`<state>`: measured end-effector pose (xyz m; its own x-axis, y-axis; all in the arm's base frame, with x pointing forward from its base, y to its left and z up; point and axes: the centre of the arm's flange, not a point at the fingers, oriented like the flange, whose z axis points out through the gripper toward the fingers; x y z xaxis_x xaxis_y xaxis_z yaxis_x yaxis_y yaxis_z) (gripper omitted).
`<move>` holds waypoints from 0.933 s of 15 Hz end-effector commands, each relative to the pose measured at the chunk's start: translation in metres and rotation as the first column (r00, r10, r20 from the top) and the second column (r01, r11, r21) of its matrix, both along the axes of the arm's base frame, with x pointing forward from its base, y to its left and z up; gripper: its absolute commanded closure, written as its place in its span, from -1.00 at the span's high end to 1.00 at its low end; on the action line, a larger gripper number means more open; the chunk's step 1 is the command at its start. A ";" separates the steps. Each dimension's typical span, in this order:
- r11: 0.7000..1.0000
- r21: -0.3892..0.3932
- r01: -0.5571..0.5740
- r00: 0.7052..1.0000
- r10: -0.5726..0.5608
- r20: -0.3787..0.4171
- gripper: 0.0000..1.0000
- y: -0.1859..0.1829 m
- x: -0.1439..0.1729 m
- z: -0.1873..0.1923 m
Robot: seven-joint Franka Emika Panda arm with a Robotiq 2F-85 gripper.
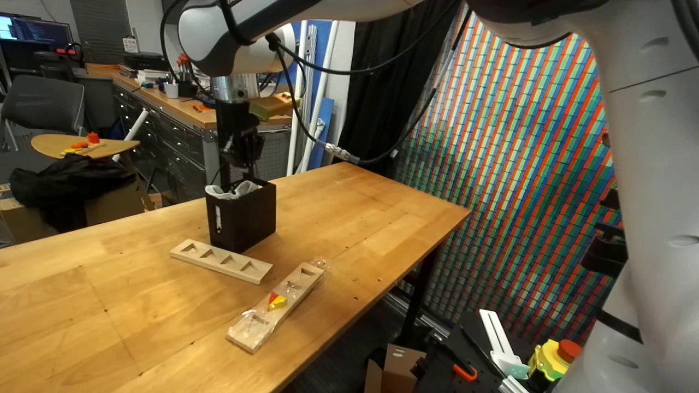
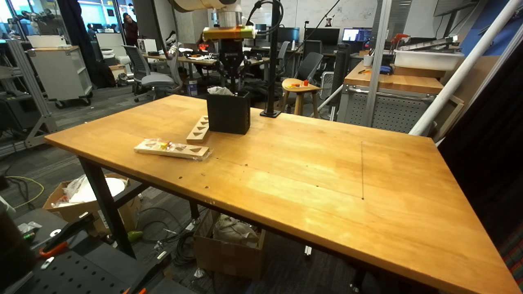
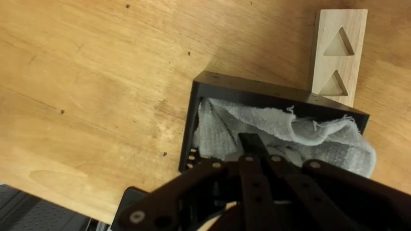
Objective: Put the white towel inside the black box
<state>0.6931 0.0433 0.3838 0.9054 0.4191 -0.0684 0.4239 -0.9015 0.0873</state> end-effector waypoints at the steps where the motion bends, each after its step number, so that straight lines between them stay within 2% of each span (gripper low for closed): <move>1: 0.999 -0.049 -0.007 0.998 0.010 0.059 -0.98 0.006 -0.023 0.045; 5: 0.999 -0.049 -0.015 0.997 0.019 0.079 -0.98 0.014 -0.027 0.056; 14: 0.999 -0.029 -0.034 0.999 0.035 0.037 -0.98 0.031 -0.030 0.030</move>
